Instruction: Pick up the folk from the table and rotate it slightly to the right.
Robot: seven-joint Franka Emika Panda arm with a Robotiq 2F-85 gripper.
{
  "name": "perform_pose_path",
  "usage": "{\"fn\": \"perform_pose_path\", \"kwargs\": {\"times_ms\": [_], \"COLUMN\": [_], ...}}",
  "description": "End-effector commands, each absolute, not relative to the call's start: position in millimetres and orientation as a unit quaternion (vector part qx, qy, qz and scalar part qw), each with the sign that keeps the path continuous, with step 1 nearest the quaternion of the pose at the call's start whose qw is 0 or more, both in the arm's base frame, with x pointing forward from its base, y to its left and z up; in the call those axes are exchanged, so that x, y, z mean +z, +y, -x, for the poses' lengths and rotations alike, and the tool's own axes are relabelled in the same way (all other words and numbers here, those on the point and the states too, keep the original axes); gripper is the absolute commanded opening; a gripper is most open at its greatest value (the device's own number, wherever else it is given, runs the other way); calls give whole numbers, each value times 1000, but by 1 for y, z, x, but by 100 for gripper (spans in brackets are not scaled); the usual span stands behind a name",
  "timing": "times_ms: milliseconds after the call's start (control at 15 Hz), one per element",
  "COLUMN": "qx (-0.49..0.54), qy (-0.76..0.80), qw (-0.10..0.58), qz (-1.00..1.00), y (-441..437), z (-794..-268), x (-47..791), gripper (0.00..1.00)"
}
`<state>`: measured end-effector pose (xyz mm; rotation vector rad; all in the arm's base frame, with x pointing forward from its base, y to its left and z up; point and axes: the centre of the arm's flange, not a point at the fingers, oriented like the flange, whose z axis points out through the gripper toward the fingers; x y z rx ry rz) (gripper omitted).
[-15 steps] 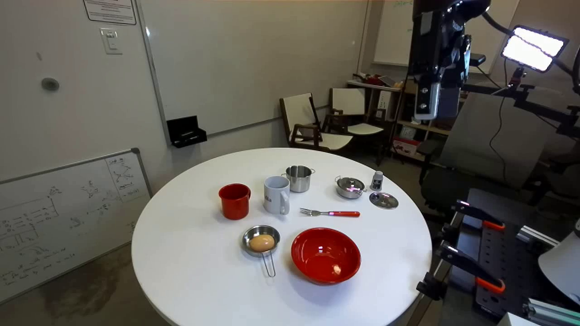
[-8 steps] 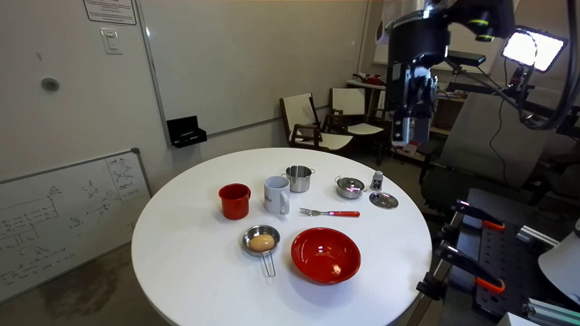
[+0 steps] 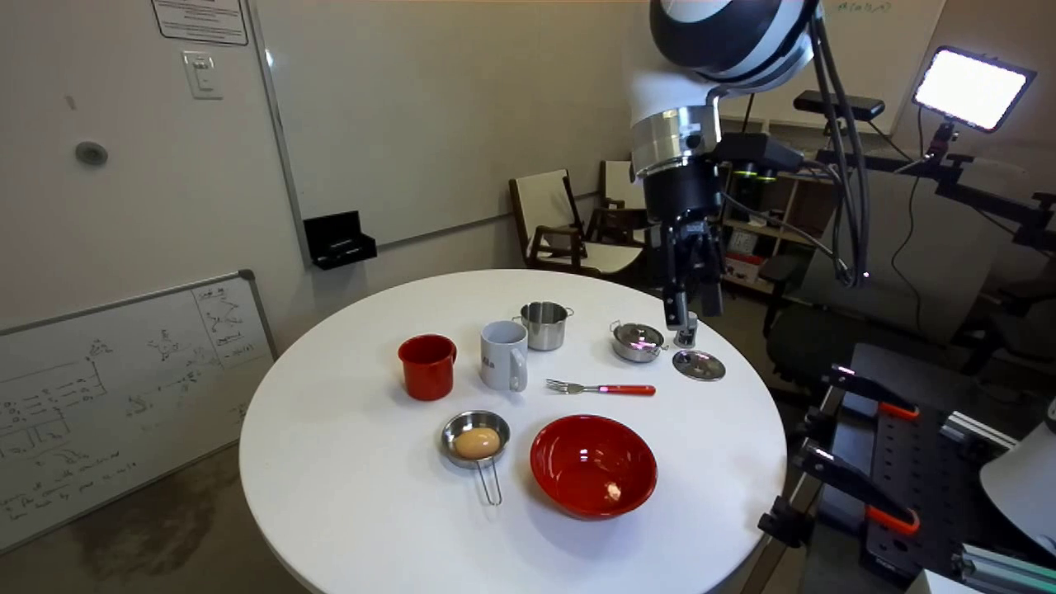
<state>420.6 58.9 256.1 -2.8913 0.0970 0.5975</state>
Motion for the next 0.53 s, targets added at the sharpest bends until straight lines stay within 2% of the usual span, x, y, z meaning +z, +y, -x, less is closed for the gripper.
{"fn": "perform_pose_path", "kwargs": {"times_ms": [0,267,467], "qx": [203,200,218], "qy": [33,32,26], "qw": [94,96,64], "qz": [974,975,974], "y": [59,60,52], "z": [-427,-437,-443], "x": [254,258,238], "gripper": [100,100,100]}}
